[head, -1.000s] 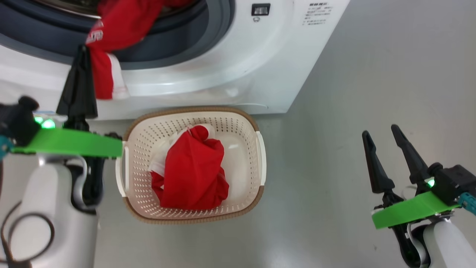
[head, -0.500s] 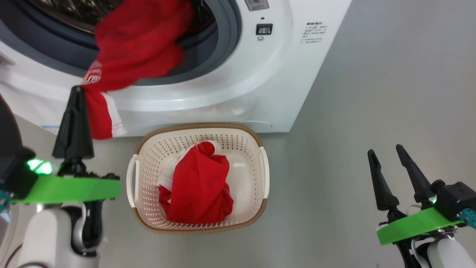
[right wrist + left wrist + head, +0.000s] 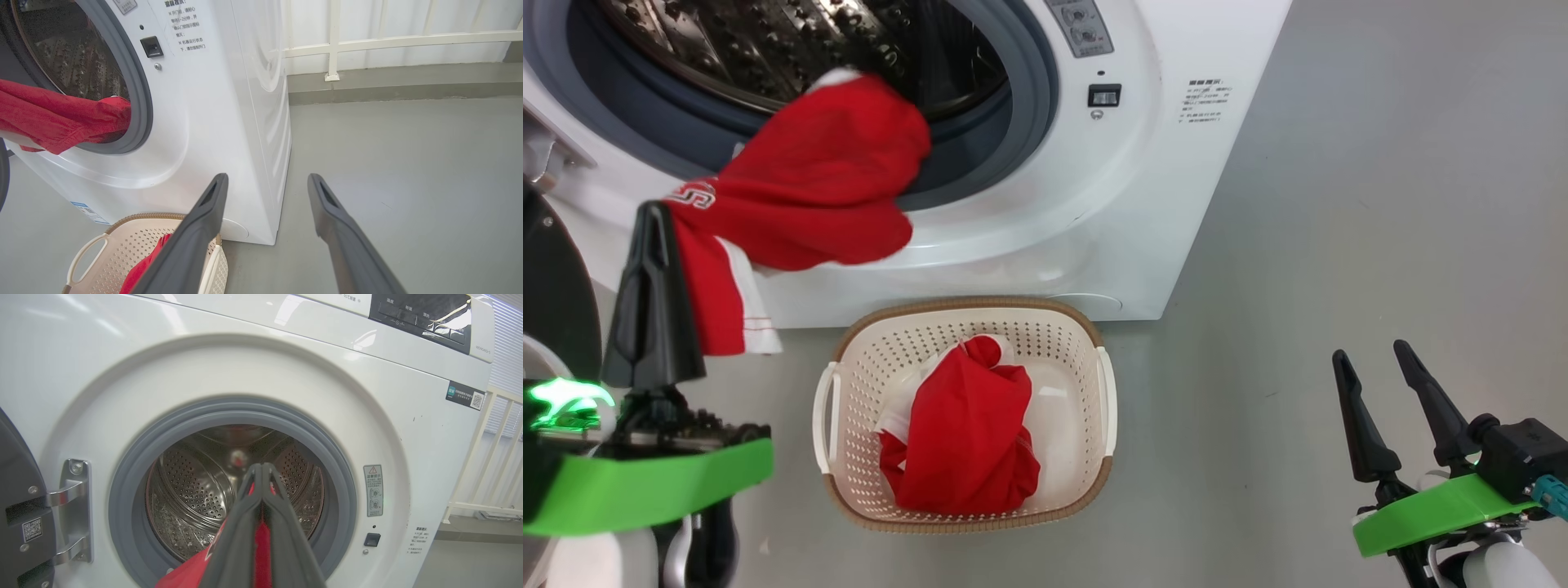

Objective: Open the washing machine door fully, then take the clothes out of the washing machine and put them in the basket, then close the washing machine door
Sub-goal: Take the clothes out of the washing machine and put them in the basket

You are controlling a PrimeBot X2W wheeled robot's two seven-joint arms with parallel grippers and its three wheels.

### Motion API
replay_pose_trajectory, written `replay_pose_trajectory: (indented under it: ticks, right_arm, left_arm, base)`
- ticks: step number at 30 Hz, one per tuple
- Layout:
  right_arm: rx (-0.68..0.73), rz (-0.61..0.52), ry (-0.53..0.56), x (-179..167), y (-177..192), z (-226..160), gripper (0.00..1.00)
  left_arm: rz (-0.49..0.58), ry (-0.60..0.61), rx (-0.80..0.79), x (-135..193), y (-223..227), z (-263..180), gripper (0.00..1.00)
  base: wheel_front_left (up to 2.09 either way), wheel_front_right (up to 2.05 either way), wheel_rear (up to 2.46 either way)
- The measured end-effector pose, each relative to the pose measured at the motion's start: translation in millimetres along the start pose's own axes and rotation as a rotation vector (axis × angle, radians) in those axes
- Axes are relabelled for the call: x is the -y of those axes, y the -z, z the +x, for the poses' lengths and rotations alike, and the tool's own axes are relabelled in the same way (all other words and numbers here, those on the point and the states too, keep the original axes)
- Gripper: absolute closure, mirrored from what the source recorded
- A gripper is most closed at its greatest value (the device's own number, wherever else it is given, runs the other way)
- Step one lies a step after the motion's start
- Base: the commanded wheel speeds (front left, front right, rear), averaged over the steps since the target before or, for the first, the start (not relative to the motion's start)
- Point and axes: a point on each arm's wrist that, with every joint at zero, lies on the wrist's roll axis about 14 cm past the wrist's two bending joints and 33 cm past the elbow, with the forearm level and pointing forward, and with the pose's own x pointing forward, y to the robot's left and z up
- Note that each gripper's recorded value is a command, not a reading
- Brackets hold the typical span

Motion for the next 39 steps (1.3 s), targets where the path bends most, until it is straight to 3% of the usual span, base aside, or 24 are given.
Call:
replay_pose_trajectory:
  ticks: [6, 10, 27, 39]
  right_arm:
    - [-0.004, 0.001, 0.002, 0.5, 1.4, -0.1, 0.0]
    - [-0.011, 0.002, 0.005, 1.5, 3.9, 0.0, 0.0]
    - [-0.042, 0.011, 0.029, 10.0, 18.6, 13.4, 0.0]
    - [-0.076, 0.013, 0.042, 17.9, 35.9, 29.4, 0.0]
  left_arm:
    - [0.005, 0.019, 0.025, 6.4, -8.5, -2.3, 1.0]
    - [-0.003, 0.038, -0.028, 13.7, 9.2, -7.2, 1.0]
    - [-0.078, 0.033, -0.544, 24.9, 172.7, -74.5, 1.0]
    - [-0.088, 0.036, -0.786, 26.4, 253.9, -95.4, 1.0]
  base:
    - [0.0, 0.0, 0.0]
    - [0.0, 0.0, 0.0]
    - [0.0, 0.0, 0.0]
    - [0.0, 0.0, 0.0]
